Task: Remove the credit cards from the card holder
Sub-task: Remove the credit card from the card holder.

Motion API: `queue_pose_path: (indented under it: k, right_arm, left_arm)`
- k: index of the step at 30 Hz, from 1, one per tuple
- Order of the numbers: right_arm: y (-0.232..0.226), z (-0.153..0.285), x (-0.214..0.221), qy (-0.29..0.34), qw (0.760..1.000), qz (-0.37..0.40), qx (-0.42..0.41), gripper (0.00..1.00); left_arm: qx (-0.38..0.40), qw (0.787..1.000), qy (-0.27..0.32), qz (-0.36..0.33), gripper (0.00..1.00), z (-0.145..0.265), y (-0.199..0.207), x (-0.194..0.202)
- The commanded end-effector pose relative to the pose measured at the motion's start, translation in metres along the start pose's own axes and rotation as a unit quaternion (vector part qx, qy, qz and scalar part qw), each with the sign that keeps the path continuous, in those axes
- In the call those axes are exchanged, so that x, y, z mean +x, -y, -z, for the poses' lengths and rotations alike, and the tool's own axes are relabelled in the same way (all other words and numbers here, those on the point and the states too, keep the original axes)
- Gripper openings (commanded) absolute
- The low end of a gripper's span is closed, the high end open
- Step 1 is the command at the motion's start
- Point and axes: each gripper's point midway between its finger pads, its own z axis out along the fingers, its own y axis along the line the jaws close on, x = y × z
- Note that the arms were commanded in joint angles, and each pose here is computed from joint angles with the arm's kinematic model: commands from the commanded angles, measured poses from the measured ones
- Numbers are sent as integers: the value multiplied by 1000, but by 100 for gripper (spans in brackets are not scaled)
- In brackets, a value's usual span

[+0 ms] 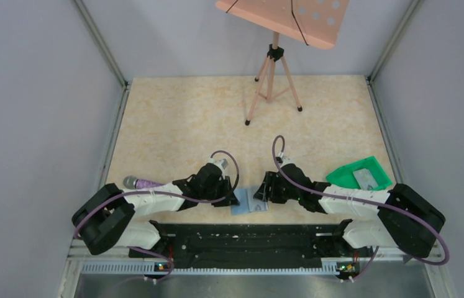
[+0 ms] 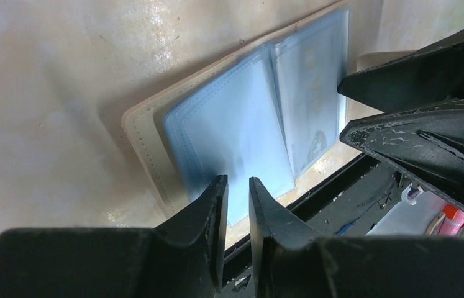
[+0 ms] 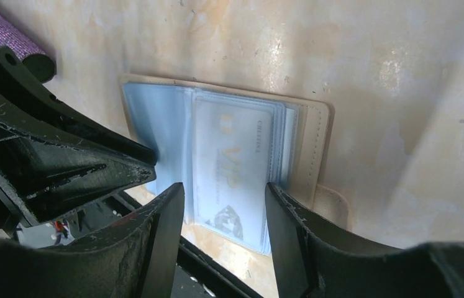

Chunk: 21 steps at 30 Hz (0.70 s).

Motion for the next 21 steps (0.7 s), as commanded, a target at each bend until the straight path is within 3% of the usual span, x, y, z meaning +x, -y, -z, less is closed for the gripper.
queue_pose_path:
  k: [1,14,21]
  right_arm:
    - [-7,-4,-4,3,1000,-5,-16,51]
    - [-37,0,-5,9,994,-34,-104,51]
    - [-33,6,-10,23,996,-29,-86,51]
  left_arm:
    - [-6,1000,8,-3,25,2,-3,1]
    - [-6,1000,9,-5,25,3,-1,-1]
    - [-14,1000,13,-8,25,7,-1,-4]
